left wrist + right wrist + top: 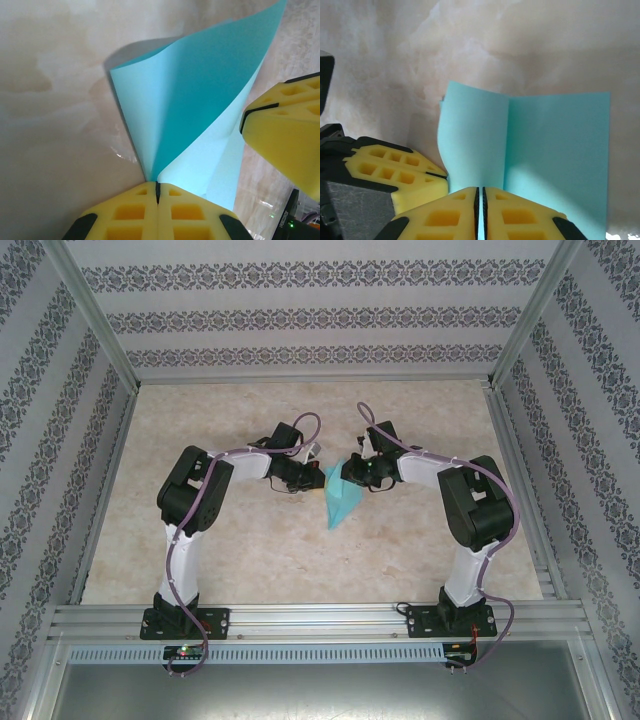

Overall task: Fold a paper plane with a square sheet of paper (pick it up from the middle)
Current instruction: Fourth fold the wing at the center of the table.

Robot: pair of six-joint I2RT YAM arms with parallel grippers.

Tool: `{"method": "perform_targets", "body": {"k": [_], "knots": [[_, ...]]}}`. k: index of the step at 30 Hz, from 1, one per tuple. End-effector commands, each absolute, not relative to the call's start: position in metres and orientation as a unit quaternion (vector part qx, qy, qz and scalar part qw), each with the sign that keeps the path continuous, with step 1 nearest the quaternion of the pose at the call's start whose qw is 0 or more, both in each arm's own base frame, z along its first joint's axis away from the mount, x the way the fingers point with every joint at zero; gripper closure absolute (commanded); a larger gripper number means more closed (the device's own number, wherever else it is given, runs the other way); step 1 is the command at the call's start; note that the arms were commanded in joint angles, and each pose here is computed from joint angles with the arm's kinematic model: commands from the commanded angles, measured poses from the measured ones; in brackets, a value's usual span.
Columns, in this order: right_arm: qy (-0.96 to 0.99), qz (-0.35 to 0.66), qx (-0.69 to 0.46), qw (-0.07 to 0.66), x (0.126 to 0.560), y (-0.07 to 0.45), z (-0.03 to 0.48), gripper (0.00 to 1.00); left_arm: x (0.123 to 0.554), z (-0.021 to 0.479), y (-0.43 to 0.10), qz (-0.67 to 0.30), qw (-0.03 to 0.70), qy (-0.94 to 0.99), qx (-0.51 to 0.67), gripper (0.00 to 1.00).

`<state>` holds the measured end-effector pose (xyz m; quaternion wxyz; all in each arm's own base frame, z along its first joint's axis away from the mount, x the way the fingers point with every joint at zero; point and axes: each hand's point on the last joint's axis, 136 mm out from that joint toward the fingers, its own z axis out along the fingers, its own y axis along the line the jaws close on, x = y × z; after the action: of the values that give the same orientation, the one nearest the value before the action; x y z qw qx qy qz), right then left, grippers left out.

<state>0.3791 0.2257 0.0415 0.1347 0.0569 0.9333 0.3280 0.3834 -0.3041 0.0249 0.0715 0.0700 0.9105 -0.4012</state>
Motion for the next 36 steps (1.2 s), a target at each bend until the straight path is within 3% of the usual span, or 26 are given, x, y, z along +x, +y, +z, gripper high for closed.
{"method": "perform_targets", "body": {"k": [1,36], "knots": [[0.928,0.342,0.037,0.145,0.384,0.238,0.052,0.88,0.38,0.026,-0.31,-0.403,0.064,0.909,0.09,0.99],[0.956,0.262,0.041,0.122,0.389,0.225,0.013,0.89,0.375,0.02,-0.314,-0.394,0.051,0.911,0.107,0.96]]}}
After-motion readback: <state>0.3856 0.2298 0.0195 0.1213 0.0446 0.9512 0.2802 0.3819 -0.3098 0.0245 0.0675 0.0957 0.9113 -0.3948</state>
